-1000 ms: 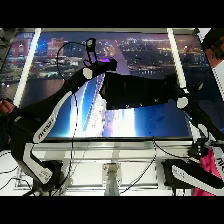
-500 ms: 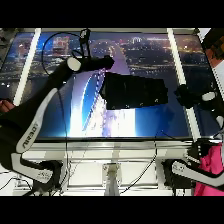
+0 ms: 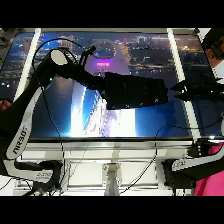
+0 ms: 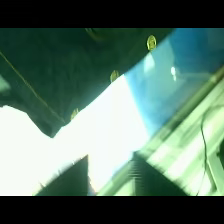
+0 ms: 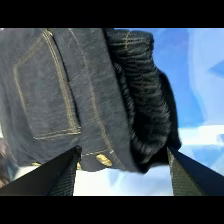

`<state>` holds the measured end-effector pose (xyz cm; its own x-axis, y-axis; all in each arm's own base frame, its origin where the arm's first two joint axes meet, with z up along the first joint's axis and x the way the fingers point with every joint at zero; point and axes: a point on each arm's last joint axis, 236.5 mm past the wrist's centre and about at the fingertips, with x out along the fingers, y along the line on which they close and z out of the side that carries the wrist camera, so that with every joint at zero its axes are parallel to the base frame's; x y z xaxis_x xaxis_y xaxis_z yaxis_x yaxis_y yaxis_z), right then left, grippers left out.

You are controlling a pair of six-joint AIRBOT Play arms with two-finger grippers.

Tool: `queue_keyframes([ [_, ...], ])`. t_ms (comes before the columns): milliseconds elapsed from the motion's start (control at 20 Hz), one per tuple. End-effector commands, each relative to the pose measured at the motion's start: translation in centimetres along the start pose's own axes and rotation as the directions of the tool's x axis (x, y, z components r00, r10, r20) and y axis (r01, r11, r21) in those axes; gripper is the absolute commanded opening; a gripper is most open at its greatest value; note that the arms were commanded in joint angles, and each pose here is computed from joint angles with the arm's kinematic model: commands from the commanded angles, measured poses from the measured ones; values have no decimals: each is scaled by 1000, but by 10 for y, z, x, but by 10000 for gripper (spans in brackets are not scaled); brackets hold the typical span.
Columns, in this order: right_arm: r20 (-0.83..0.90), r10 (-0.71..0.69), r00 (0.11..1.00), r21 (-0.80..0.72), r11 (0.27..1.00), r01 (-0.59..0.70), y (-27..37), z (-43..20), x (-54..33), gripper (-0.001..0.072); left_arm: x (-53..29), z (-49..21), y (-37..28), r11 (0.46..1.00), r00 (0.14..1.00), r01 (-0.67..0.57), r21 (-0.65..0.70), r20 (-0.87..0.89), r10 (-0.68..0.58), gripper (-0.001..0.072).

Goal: Fold the clothes and pants, and hang the long-sleeved shirts on hangers.

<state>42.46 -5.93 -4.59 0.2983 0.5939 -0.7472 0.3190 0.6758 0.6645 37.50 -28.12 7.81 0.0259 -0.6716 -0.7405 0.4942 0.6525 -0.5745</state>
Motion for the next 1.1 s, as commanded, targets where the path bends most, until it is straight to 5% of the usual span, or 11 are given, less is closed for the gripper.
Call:
queue_keyframes([
  [0, -104, -33, 994, -54, 998, 27, -11, 0, 20, 620, -2, -16, -5, 1000, 998, 19, -7, -66, -19, 12],
  [200, -88, -118, 989, -39, 993, 115, -32, 15, 25, 620, -3, -23, -7, 1000, 995, 30, -8, -94, -30, 11],
  [850, -206, -116, 972, -112, 989, 94, -9, -9, 62, 611, -3, -22, -7, 1000, 995, 29, -8, -93, -30, 12],
  [1000, -204, -122, 971, -133, 986, 96, -1, -10, 70, 496, -3, -22, -7, 1000, 995, 29, -7, -92, -30, 11],
  [1050, -208, -123, 970, -139, 986, 95, 1, -11, 72, 398, -3, -22, -7, 1000, 995, 29, -7, -92, -30, 12],
])
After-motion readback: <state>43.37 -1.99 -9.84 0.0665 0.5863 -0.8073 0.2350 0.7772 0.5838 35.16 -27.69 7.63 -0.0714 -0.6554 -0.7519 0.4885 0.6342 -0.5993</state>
